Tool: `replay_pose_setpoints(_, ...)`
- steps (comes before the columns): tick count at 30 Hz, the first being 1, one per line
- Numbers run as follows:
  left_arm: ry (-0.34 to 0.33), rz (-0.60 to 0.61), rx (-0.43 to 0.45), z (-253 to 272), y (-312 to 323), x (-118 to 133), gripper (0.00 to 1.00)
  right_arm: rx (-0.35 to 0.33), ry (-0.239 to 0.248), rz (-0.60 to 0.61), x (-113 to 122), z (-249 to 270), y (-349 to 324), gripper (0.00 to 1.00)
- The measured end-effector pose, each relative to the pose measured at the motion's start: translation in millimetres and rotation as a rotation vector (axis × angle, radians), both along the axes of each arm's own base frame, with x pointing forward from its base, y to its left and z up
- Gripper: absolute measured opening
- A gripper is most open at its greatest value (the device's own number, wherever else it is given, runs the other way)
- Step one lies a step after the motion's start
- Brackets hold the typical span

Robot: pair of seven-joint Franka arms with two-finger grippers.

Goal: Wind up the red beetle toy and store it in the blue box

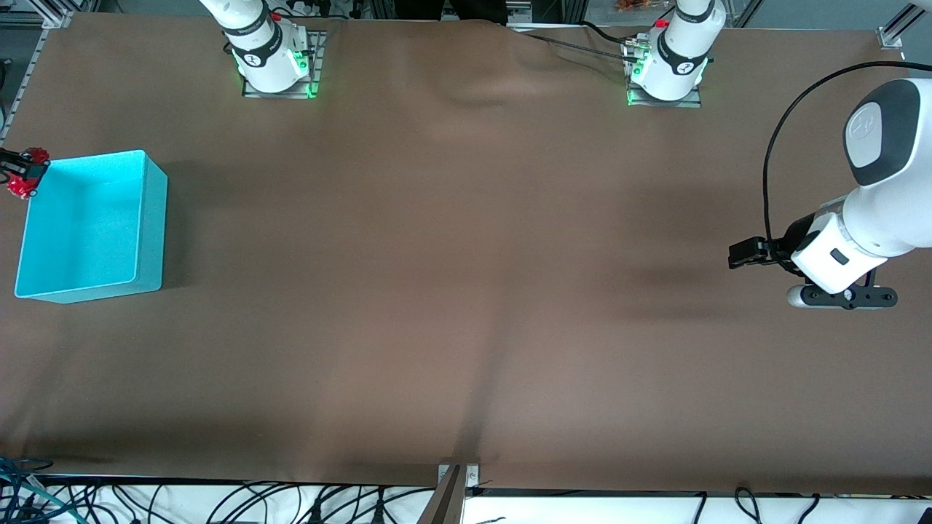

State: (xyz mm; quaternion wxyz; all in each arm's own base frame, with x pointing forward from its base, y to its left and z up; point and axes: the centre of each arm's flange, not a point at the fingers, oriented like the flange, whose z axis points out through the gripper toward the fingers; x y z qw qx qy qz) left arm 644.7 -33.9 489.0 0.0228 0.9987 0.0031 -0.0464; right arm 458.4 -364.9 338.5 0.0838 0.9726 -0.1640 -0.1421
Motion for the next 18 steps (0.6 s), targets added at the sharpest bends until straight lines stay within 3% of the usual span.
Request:
replay_pose_setpoints(9, 0.000, 0.001, 0.000, 0, 1, 0, 1.00, 0.018, -0.018, 0.064, 16, -2, 19, 0.49)
replay_pose_setpoints(18, 0.011, 0.005, 0.001, -1, 4, -1, 1.00, 0.061, -0.030, 0.076, 25, -39, 32, 0.49)
